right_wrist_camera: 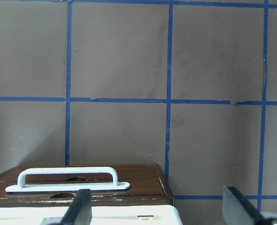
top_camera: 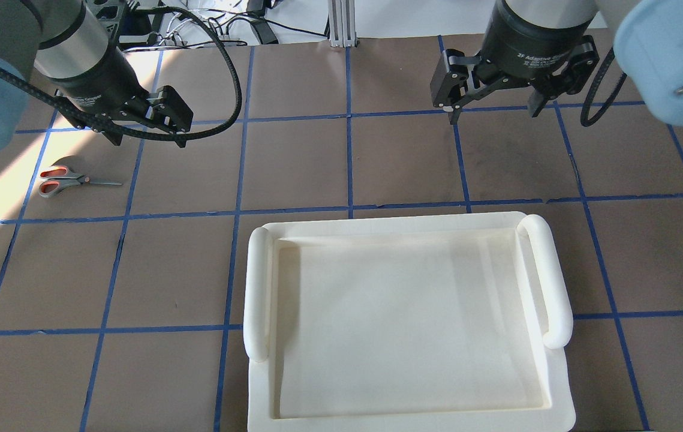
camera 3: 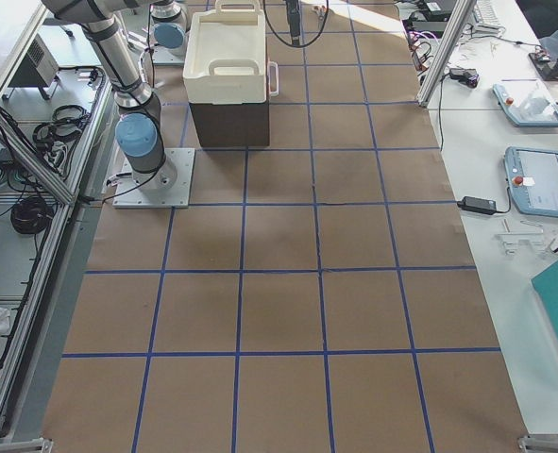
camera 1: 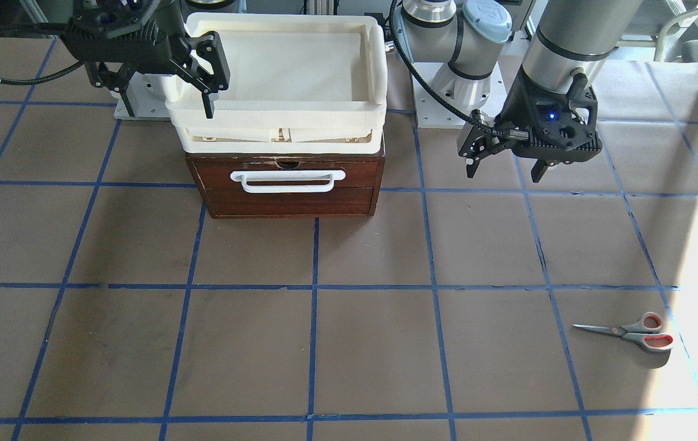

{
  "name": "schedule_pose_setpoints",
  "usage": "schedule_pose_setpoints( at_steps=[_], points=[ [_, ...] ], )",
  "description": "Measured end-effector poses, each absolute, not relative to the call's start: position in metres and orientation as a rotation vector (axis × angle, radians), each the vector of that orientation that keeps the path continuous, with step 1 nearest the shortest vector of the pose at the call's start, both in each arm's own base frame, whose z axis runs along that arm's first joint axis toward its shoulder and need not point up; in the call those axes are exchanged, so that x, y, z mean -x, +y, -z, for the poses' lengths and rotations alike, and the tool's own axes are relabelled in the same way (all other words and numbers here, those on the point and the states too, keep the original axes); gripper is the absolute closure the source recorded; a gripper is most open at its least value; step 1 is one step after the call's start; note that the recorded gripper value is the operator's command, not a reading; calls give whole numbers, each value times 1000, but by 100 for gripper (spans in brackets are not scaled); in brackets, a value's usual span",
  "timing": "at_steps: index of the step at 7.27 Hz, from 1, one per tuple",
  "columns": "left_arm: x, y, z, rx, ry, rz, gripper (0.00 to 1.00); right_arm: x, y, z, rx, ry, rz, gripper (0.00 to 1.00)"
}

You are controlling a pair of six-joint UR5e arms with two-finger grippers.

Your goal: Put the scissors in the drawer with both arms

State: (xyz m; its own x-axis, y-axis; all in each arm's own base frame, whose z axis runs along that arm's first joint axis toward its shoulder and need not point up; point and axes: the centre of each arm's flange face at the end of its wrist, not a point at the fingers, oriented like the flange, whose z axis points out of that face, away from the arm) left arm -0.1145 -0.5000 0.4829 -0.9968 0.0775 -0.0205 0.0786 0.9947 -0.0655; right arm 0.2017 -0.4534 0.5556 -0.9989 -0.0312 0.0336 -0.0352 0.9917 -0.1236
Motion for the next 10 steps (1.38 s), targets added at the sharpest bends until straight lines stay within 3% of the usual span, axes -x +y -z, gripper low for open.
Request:
schedule_pose_setpoints(
  at_steps=[6,8,10],
  points=[
    [108,-503,-478,-176,3118,92,0,-216,-480,-548,-79,-3189,-274,0],
    [76,-514,-472,-411,3091,76,0,-240,-517,-534,-405,-3211,-316,0],
    [40,-527,-458,-757,3026,38,0,-265,-527,-494,-1046,-3065,-121,0]
  ],
)
